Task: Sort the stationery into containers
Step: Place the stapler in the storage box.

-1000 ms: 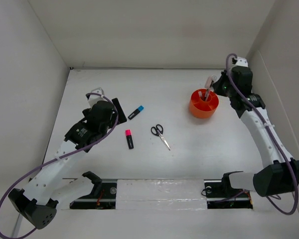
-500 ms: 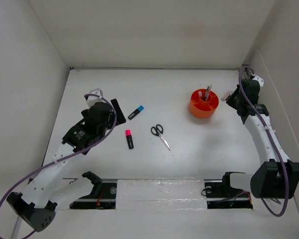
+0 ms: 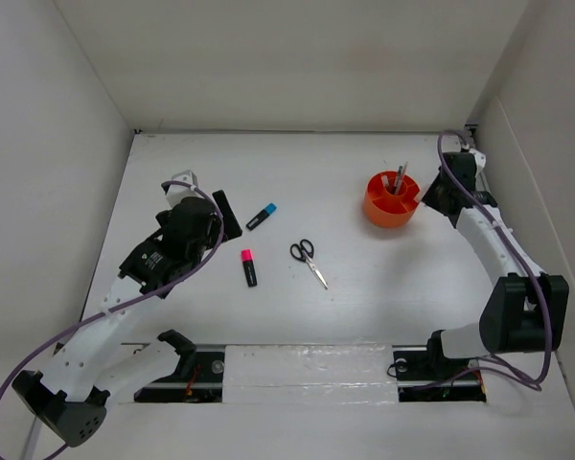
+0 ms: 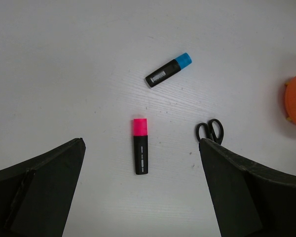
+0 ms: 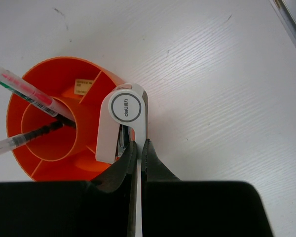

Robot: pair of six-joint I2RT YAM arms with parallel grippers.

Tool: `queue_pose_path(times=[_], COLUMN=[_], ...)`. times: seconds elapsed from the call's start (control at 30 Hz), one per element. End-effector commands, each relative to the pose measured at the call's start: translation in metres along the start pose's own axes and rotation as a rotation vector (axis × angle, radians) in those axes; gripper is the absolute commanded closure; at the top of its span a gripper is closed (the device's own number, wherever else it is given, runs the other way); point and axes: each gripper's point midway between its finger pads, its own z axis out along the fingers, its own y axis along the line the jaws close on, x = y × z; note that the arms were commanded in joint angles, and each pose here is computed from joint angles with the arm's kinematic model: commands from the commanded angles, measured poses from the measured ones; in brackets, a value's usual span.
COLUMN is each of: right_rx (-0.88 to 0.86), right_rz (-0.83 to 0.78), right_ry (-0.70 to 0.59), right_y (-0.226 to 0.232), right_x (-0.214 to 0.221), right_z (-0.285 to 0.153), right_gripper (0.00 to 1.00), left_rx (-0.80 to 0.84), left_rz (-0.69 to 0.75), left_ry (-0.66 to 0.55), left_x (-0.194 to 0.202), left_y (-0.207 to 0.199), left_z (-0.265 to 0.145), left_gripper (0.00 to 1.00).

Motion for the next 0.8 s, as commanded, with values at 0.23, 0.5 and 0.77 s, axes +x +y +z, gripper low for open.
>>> queue_pose_path(times=[0.23, 0.5, 0.77], right_rx=[-0.02, -0.004, 0.031], right_rz=[-0.021, -0.021, -0.058], right_ry=[-0.067, -0.076, -0.052], right_y=[0.032, 0.029, 0.024], right_x=[-0.023, -0.024, -0.016], right_z=[0.003, 0.004, 0.009], right_gripper=[1.0, 1.0, 1.0], left_rx=[0.021, 0.021, 0.021], left_rz=[-0.005, -0.005, -0.005], left_ry=[-0.027, -0.027, -0.027], left_x=[-0.006, -0.006, -0.006], left_y=[-0.002, -0.002, -0.002], left_z=[-0.004, -0.004, -0.004], left_gripper=[0.0, 0.0, 0.0])
